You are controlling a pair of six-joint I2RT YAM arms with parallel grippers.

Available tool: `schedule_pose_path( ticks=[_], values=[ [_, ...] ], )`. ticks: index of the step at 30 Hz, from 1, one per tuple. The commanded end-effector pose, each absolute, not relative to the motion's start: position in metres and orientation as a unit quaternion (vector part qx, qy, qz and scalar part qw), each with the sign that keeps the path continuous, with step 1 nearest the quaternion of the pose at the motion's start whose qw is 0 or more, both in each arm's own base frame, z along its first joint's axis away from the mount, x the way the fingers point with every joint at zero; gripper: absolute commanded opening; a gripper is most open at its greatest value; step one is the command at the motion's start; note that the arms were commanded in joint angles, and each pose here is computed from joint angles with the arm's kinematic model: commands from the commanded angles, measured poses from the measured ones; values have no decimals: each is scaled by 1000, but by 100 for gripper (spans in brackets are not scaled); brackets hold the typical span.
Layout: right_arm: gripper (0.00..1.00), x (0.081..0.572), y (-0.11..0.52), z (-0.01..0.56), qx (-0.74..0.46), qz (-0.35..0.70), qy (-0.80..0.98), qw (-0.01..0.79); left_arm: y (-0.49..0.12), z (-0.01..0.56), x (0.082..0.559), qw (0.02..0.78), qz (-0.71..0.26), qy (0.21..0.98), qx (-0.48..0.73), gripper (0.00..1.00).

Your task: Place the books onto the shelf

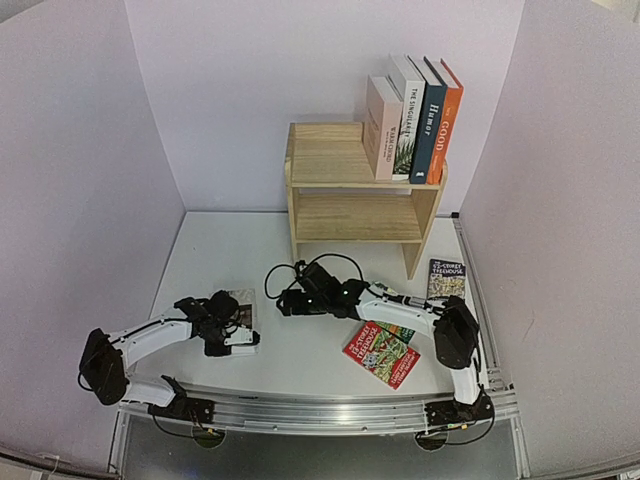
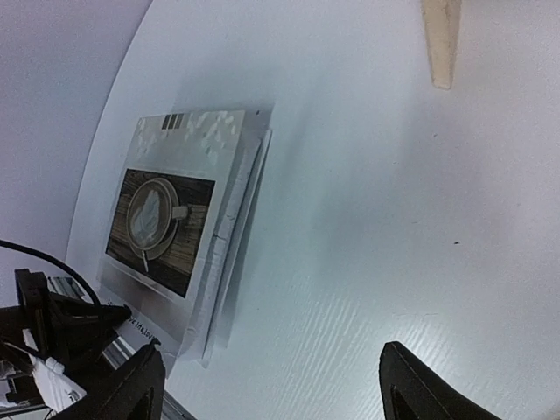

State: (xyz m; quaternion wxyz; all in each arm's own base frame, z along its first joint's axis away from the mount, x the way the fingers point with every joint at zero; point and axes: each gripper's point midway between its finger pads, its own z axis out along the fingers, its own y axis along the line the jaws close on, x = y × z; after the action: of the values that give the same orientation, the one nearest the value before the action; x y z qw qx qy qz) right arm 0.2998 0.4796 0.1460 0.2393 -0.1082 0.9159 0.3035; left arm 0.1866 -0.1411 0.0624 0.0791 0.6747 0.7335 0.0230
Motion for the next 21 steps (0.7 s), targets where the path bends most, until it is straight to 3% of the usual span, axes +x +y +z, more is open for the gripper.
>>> schedule_pose_path(
  ticks=[1,8,14,17,21],
  values=[
    [82,284,511,123,-109,346,918,161,-154,59,169,62,-15,767,639,0],
    [81,279,570,84,-157,400,899,85,-175,48,155,72,-16,736,673,0],
    [79,291,580,49,-140,389,907,79,-176,43,150,71,-16,727,682,0],
    [69,287,590,41,-149,406,899,64,-175,40,149,71,-14,722,688,0],
    [67,281,602,34,-158,436,885,39,-177,35,149,68,-13,711,699,0]
  ],
)
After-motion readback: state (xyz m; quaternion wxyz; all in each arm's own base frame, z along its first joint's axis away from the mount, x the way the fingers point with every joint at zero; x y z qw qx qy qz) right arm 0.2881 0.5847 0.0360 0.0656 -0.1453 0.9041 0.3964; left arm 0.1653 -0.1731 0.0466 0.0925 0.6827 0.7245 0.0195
